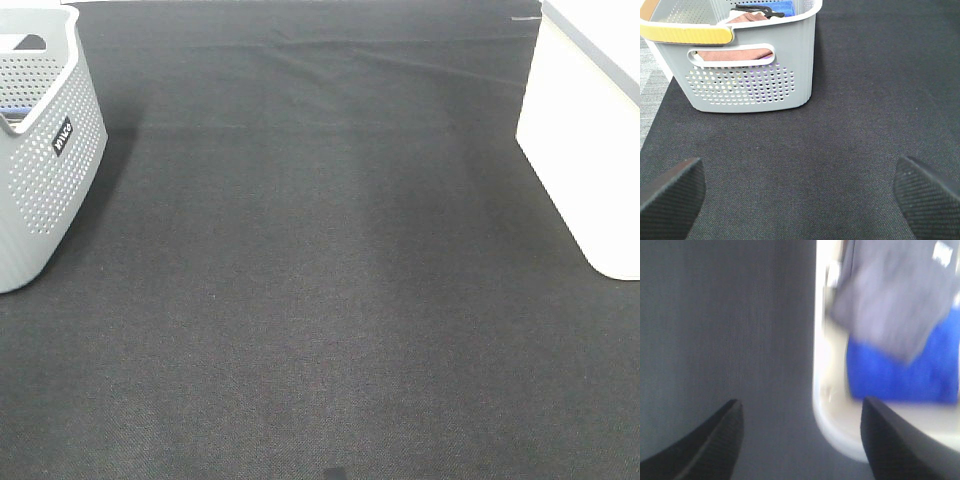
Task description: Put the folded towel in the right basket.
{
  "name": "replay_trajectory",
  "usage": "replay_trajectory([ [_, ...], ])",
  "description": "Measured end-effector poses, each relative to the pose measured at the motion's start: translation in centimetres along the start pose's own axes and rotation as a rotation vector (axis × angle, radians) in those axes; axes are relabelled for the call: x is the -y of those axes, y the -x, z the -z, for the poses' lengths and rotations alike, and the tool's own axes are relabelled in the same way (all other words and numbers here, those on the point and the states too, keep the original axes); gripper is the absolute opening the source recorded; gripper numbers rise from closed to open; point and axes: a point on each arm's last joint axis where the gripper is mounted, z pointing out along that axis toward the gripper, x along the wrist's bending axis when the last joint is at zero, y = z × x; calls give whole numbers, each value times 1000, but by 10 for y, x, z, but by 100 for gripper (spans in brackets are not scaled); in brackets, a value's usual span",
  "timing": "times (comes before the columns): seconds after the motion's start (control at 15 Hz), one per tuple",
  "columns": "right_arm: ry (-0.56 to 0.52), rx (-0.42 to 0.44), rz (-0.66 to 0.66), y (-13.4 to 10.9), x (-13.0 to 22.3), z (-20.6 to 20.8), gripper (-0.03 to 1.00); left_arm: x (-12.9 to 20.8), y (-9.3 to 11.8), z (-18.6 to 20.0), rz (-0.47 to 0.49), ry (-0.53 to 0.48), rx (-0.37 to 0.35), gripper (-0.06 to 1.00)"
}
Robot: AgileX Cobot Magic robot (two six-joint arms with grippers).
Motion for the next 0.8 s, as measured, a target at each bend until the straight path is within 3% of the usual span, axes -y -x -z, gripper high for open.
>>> replay_trajectory([
  [0.27,-110,-3,-11,-5,89,9,63,0,0,0,0,0,0,97],
  [0.33,-150,-4,-17,-6,127,9,63,0,0,0,0,0,0,97],
  [0.47,-161,-4,-23,-8,175,12,63,0,0,0,0,0,0,97],
  [0.67,-95,4,-28,-10,229,12,63,0,0,0,0,0,0,97],
  [0.8,8,22,-15,-11,257,19,63,0,0,0,0,0,0,97],
])
